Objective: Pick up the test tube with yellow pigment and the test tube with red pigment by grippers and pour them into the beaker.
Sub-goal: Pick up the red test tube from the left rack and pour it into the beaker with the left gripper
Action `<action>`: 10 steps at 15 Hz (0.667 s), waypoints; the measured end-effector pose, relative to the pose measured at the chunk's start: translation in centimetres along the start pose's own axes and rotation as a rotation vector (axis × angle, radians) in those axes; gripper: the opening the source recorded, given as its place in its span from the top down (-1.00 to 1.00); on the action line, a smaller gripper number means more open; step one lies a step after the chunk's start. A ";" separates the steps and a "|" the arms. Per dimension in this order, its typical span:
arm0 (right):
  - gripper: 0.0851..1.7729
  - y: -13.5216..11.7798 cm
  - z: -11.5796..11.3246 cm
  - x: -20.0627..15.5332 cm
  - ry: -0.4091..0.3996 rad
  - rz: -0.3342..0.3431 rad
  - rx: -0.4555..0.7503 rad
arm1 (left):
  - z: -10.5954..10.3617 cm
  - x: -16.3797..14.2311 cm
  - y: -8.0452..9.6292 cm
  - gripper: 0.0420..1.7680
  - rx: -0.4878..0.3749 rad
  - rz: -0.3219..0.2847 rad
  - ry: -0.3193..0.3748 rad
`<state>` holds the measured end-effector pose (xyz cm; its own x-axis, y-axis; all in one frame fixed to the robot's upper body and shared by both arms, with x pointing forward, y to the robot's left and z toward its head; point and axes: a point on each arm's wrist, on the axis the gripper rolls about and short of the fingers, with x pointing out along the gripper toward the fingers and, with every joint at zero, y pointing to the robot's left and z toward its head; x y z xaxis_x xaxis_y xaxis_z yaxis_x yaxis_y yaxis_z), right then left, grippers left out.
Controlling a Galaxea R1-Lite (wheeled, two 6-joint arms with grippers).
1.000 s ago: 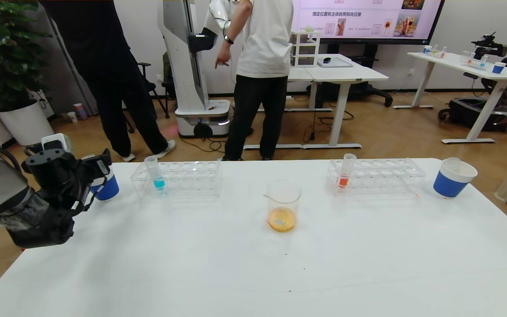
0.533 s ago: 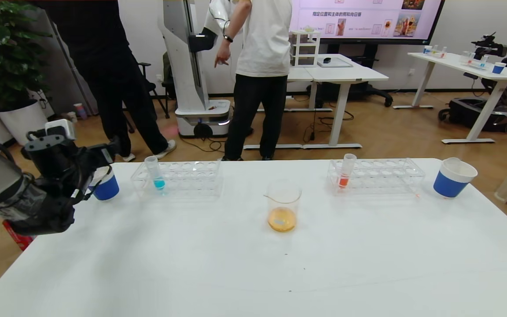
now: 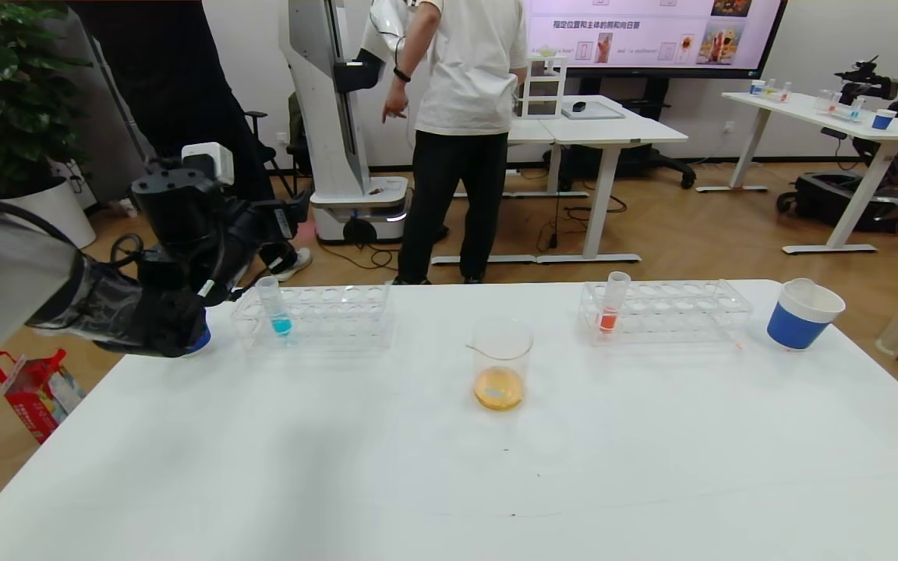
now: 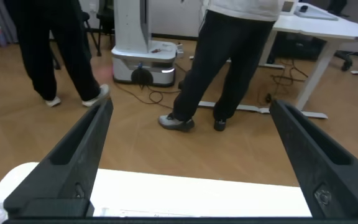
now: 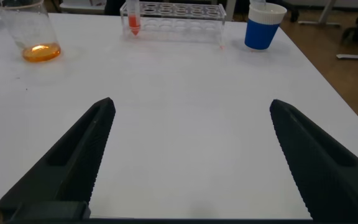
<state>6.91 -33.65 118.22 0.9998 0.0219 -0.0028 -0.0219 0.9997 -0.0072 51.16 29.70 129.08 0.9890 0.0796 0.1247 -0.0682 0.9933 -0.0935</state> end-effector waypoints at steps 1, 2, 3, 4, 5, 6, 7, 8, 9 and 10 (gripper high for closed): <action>-0.96 0.0 0.0 0.0 0.000 0.000 0.000 | 0.5 -0.2 -0.5 -0.98 0.010 -0.013 -0.012; -0.96 0.0 0.0 0.0 0.000 0.000 0.000 | 1.0 -0.4 -0.8 -0.98 0.023 -0.019 -0.023; -0.96 0.0 0.0 0.0 0.000 0.000 0.000 | 1.8 -0.7 -1.0 -0.98 0.035 -0.024 -0.035; -0.96 0.0 0.0 0.0 0.000 0.000 0.000 | 2.7 -1.3 -1.1 -0.98 0.042 -0.028 -0.041; -0.96 0.0 0.0 0.0 0.000 0.000 0.000 | 3.9 -2.0 -1.1 -0.98 0.047 -0.029 -0.045; -0.96 0.0 0.0 0.0 0.000 0.000 0.000 | 5.2 -2.9 -1.1 -0.98 0.050 -0.032 -0.053; -0.96 0.0 0.0 0.0 0.000 0.000 0.000 | 6.5 -4.1 -1.0 -0.98 0.054 -0.035 -0.058; -0.96 0.0 0.0 0.0 0.000 0.000 0.000 | 8.0 -5.6 -0.9 -0.98 0.058 -0.037 -0.066; -0.96 0.0 0.0 0.0 0.000 0.000 0.000 | 9.1 -7.2 -0.6 -0.98 0.061 -0.038 -0.066; -0.96 0.0 0.0 0.0 0.000 0.000 0.000 | 10.2 -9.0 -0.4 -0.98 0.065 -0.039 -0.069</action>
<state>6.91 -33.65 118.22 0.9998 0.0219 -0.0023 -0.0219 0.9997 -0.0072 40.98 29.49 138.07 0.9799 0.0445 0.1946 -0.0407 0.9989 -0.0236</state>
